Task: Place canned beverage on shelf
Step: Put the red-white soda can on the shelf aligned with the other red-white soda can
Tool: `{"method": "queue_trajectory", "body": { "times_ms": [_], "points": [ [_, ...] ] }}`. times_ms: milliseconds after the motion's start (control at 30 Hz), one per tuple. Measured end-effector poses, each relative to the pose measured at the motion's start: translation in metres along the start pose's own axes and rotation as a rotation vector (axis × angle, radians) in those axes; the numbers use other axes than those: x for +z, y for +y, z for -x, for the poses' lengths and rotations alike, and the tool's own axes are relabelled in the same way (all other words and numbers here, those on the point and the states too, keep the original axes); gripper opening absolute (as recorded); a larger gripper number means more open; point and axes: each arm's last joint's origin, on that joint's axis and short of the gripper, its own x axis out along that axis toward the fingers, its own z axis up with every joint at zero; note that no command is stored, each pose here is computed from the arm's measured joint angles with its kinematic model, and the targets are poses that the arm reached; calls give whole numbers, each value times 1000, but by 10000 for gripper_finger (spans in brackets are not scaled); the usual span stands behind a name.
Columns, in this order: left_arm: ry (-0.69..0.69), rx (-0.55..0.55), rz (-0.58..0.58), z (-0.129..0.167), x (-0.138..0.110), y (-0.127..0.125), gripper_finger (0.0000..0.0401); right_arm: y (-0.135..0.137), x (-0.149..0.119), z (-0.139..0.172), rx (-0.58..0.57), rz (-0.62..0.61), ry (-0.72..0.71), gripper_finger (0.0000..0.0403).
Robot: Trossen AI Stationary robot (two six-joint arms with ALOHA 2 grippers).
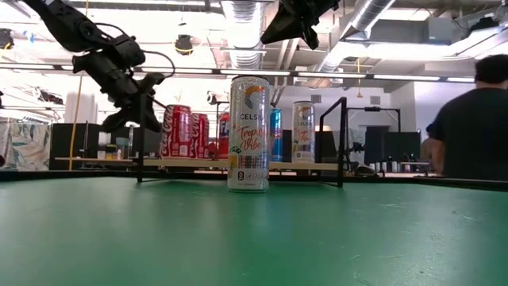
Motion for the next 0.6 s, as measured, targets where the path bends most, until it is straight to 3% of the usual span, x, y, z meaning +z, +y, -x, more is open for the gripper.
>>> {"method": "queue_trajectory", "body": {
  "times_ms": [200, 400, 600],
  "points": [
    [29, -46, -74, -2, -3, -5, 0, 0, 0, 0, 0, 0, 0, 32],
    [76, 48, -66, 2, -8, 6, 0, 0, 0, 0, -1, 1, 1, 16],
    [33, 124, -85, 18, 3, 3, 0, -1, 0, 0, -2, 0, 1, 35]
  ]
}}
